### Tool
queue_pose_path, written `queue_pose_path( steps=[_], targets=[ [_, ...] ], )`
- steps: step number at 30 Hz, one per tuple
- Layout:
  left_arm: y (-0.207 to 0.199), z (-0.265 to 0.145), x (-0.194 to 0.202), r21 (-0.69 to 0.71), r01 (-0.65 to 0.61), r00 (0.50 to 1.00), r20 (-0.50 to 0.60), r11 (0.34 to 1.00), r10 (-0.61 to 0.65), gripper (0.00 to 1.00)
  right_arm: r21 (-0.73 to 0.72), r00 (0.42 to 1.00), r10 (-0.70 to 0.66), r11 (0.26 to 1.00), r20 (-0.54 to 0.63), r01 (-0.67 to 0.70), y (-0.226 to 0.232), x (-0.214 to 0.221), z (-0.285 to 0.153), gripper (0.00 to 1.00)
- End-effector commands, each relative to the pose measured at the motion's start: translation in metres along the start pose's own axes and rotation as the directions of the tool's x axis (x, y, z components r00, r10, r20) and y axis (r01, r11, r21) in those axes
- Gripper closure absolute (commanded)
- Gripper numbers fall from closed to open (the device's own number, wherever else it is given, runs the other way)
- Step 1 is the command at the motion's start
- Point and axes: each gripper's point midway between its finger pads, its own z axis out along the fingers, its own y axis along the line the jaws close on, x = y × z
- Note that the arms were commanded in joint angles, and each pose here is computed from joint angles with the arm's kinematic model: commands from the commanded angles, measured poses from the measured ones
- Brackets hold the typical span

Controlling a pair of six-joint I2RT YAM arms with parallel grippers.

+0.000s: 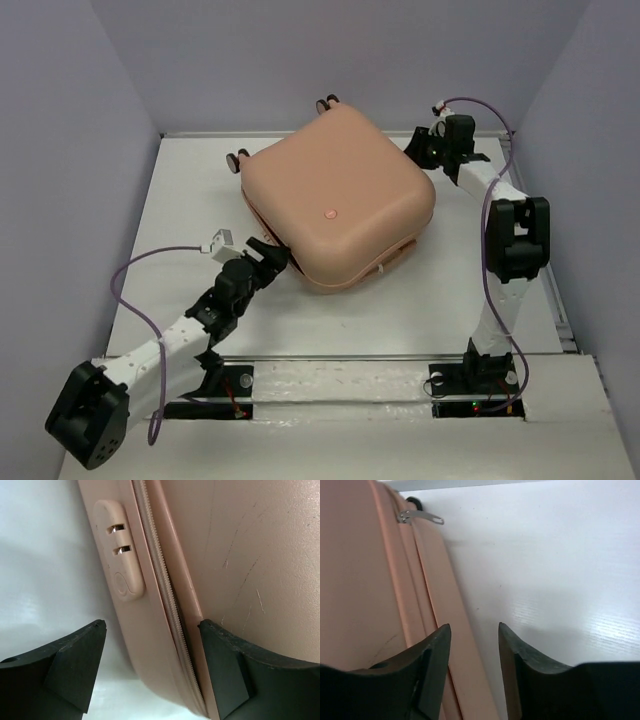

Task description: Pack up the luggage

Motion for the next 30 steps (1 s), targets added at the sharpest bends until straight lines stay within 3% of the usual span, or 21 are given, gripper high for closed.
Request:
queue_pose_path(
  steps=[1,2,5,8,11,13,15,18,19,21,25,30],
  targets=[
    [-0.076,-0.036,0.009,0.193,-0.091,0.987,-0.115,0.977,0.114,0.1,-0.384,0.969,-0.058,0.922,-0.241,-0.041,0.141,0.051,-0.022,0.43],
    [-0.097,-0.045,-0.031,0.189,-0.158,0.987,0.014,0.969,0.158,0.07,-0.354,0.971,-0.034,0.933,-0.239,-0.055,0.133,0.047,-0.02,0.41],
    [-0.124,-0.058,-0.087,0.143,-0.276,0.955,0.154,0.95,0.254,0.04,-0.28,0.978,0.007,0.958,-0.211,-0.068,0.116,0.034,-0.017,0.39],
    [-0.165,-0.077,-0.158,0.15,-0.284,0.927,0.293,0.947,0.232,0.03,-0.242,0.986,0.012,0.969,-0.167,-0.052,0.106,0.018,-0.021,0.39],
    [-0.18,-0.073,-0.183,0.152,-0.31,0.914,0.319,0.938,0.251,0.01,-0.247,0.989,-0.013,0.969,-0.145,-0.024,0.1,0.011,-0.031,0.34],
    [-0.177,-0.054,-0.211,0.07,-0.317,0.896,0.349,0.946,0.275,0.01,-0.279,0.989,-0.041,0.96,-0.145,-0.001,0.104,0.009,-0.042,0.3],
    [-0.175,-0.038,-0.232,0.03,-0.322,0.888,0.356,0.946,0.291,0.01,-0.295,0.985,-0.085,0.955,-0.15,0.038,0.105,0.014,-0.049,0.22],
    [-0.146,0.013,-0.247,0.017,-0.26,0.931,0.271,0.965,0.246,0.01,-0.254,0.983,-0.096,0.966,-0.155,0.054,0.099,0.021,-0.059,0.14],
    [-0.133,0.036,-0.238,0.036,-0.237,0.955,0.192,0.971,0.226,0.01,-0.206,0.987,-0.097,0.976,-0.126,0.07,0.095,0.014,-0.065,0.11],
    [-0.115,0.053,-0.258,0.02,-0.184,0.965,0.193,0.983,0.177,0.01,-0.172,0.988,-0.079,0.984,-0.132,0.056,0.09,0.02,-0.07,0.04],
    [-0.084,0.102,-0.258,0.021,-0.113,0.991,0.08,0.993,0.111,0.01,-0.116,0.995,-0.066,0.992,-0.074,0.057,0.086,0.018,-0.087,0.0],
    [-0.078,0.138,-0.275,0.038,-0.087,0.996,0.034,0.995,0.086,0.01,-0.146,0.997,-0.081,0.986,0.002,0.081,0.1,0.017,-0.118,0.0]
  ],
)
